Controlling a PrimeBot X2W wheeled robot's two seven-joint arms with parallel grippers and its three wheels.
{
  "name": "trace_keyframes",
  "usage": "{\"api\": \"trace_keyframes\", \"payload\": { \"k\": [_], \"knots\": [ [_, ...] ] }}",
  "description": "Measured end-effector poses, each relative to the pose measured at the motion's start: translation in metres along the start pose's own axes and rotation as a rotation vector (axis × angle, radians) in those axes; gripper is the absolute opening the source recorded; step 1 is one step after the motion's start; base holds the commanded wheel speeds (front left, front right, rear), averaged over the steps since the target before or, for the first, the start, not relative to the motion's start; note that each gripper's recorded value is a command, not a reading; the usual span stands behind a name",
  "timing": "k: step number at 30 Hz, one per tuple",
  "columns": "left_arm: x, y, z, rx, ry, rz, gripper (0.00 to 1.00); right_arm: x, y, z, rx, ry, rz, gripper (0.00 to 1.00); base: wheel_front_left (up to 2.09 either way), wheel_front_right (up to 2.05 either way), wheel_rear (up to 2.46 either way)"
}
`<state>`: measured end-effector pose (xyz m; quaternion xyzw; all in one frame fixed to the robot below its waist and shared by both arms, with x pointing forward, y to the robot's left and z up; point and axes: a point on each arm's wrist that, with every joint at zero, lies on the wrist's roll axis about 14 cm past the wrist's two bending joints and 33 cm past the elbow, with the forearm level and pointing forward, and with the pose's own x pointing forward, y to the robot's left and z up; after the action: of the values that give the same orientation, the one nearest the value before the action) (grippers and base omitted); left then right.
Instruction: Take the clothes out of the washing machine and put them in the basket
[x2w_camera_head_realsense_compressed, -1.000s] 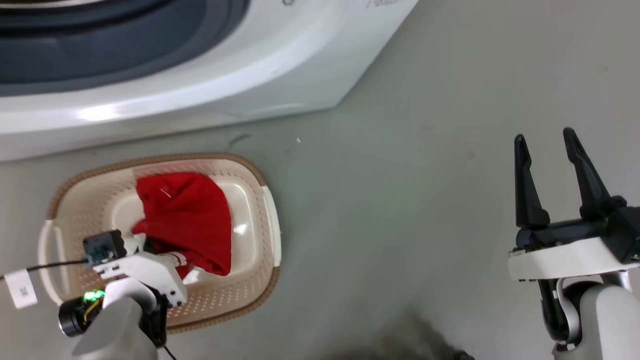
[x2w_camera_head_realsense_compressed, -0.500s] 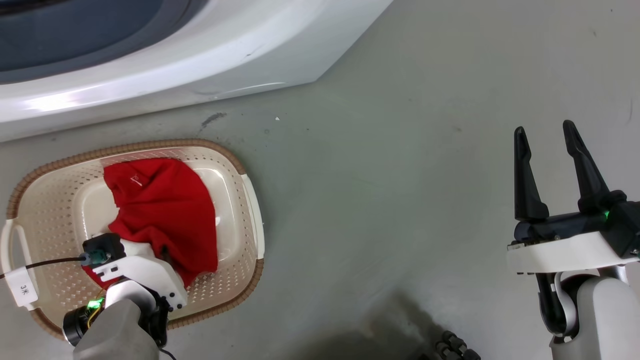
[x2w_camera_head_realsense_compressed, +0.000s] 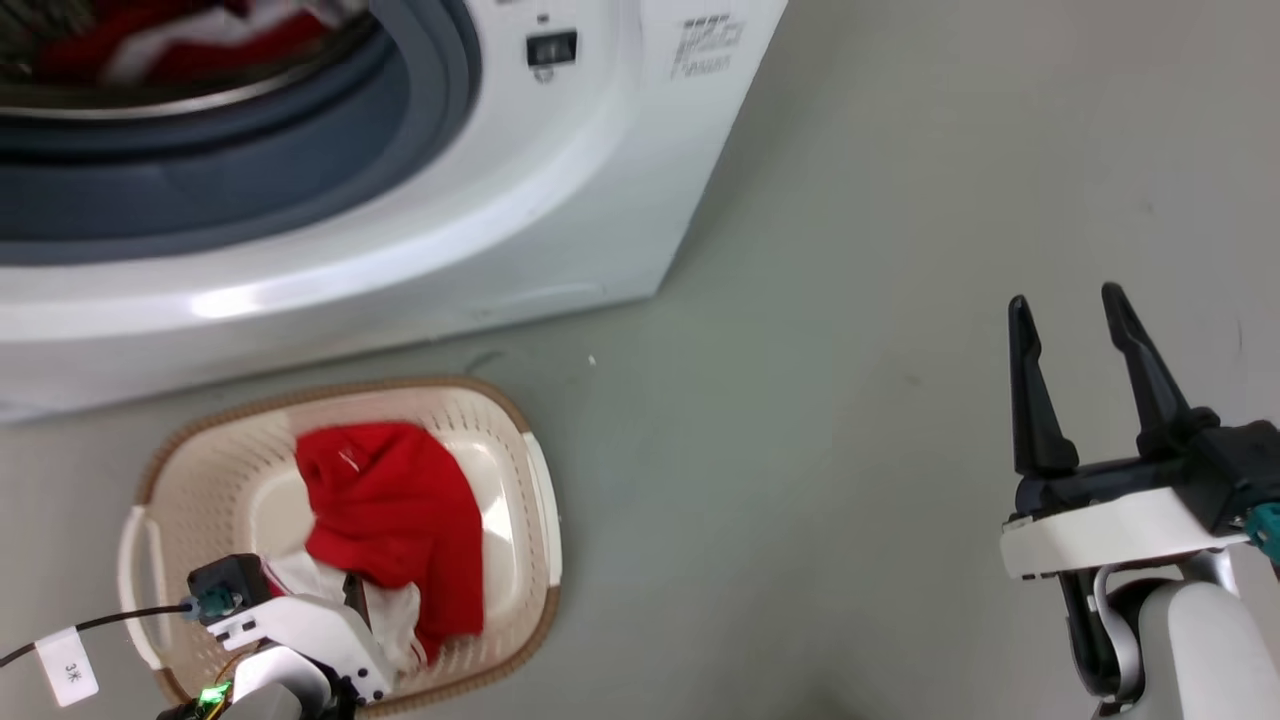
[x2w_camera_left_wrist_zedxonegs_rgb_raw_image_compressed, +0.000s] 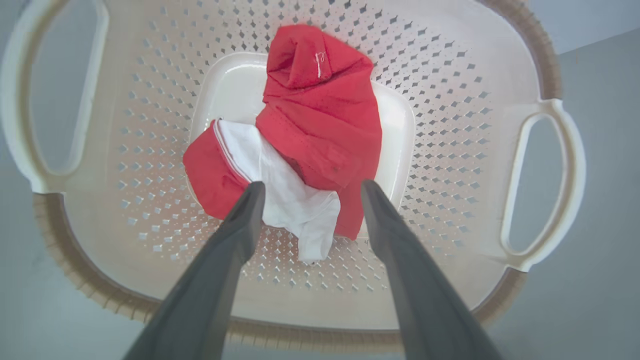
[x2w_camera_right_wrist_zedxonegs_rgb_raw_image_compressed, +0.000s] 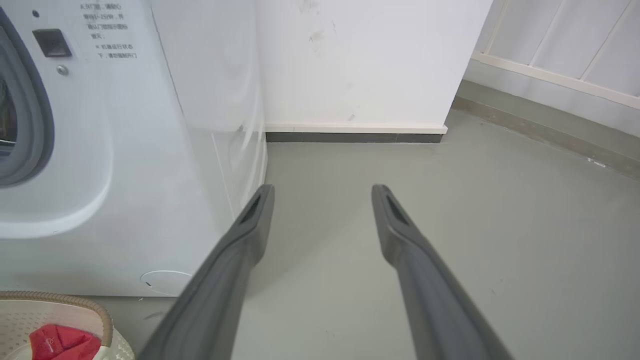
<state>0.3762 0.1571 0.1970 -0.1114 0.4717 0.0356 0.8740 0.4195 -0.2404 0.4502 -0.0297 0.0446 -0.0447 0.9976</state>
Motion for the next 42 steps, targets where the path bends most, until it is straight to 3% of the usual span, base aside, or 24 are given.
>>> {"api": "trace_keyframes", "payload": {
  "k": [10,25,34,42],
  "knots": [
    [-0.051,-0.011,0.091,0.005,-0.349,-0.051,1.0,-0.022,0.012,0.041,0.026,-0.09,0.035,1.0,0.0,0.0,0.0],
    [-0.148,-0.025,0.194,0.057,-0.829,-0.111,1.0,-0.032,0.031,0.06,0.036,-0.127,0.091,1.0,0.0,0.0,0.0],
    [-0.139,-0.061,0.257,0.18,-0.888,-0.197,1.0,-0.034,0.022,0.046,0.06,-0.092,0.062,1.0,0.0,0.0,0.0],
    [-0.086,-0.087,0.307,0.291,-0.767,-0.225,1.0,-0.028,0.006,0.019,0.093,-0.04,0.007,1.0,0.0,0.0,0.0]
  ]
}}
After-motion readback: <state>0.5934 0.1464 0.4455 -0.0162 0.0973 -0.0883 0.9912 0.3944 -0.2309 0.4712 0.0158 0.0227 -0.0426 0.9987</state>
